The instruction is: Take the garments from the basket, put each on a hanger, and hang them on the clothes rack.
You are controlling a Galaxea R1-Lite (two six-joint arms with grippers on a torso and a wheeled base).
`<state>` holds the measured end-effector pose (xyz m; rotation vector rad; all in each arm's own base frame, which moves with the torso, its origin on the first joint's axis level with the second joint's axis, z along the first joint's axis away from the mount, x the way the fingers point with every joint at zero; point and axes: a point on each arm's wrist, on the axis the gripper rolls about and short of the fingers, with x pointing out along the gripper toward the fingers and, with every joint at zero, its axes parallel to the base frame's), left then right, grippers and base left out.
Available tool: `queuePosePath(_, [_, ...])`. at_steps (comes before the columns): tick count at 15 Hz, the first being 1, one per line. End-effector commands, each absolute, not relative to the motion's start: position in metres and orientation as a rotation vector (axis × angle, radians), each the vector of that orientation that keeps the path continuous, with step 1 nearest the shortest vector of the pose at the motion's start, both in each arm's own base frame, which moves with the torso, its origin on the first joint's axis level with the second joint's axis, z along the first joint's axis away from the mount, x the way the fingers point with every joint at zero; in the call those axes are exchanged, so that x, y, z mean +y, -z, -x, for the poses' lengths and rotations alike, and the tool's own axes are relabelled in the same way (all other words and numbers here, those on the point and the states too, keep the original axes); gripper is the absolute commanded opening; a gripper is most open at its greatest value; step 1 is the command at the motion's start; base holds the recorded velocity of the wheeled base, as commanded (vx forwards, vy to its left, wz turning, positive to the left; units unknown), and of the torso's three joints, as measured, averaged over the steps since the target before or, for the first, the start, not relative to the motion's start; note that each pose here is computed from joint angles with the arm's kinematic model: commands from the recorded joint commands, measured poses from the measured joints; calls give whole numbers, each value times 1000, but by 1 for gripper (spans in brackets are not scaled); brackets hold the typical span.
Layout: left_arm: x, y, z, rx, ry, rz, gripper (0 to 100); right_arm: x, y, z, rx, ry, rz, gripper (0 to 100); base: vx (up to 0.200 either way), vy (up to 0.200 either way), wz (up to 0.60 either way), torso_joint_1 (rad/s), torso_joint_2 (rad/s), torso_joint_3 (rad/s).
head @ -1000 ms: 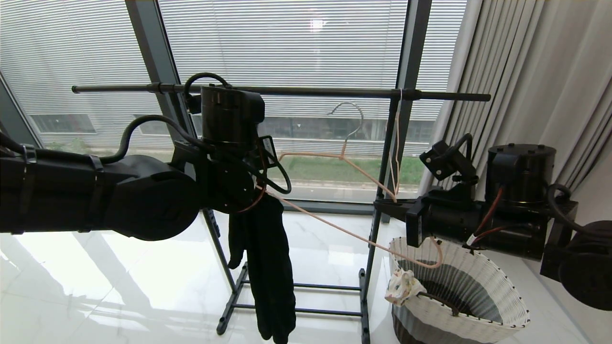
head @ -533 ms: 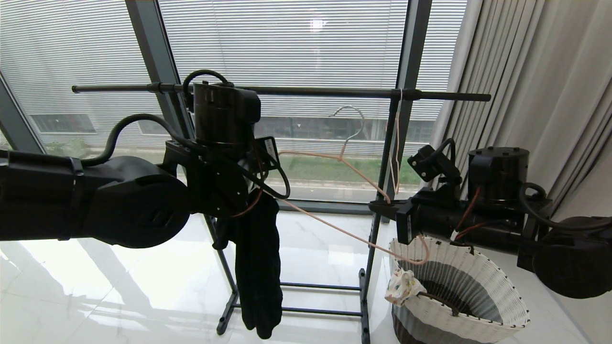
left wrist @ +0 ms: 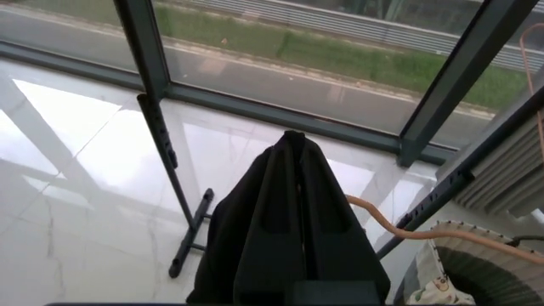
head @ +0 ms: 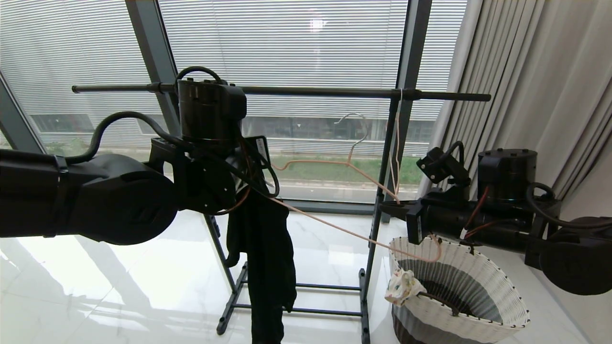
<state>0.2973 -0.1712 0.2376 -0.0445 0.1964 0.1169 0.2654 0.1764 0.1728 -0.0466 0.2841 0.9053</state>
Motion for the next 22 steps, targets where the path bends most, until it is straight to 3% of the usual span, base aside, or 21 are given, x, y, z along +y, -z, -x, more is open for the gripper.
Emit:
queuePosePath(1, [-171, -239, -297, 192, -109, 41, 0, 174, -172, -264, 283, -906, 59, 0, 0, 0, 0, 0, 0, 0])
queuePosePath(4, [-174, -240, -294, 197, -67, 32, 0, 174, -167, -263, 289, -940, 80, 0, 0, 0, 0, 0, 0, 0])
queuePosePath(8, [-188, -237, -279, 222, 100, -39, 0, 175, -167, -265, 280, -948, 99, 0, 0, 0, 0, 0, 0, 0])
queuePosePath(14, [-170, -239, -276, 223, 226, -144, 0, 169, -165, -266, 275, -984, 161, 0, 0, 0, 0, 0, 0, 0])
queuePosePath(18, [-180, -238, -268, 229, 338, -148, 0, 177, -166, -262, 263, -1043, 174, 0, 0, 0, 0, 0, 0, 0])
queuePosePath(22, [-186, -240, -263, 221, 359, -136, 0, 180, -169, -261, 258, -1044, 159, 0, 0, 0, 0, 0, 0, 0])
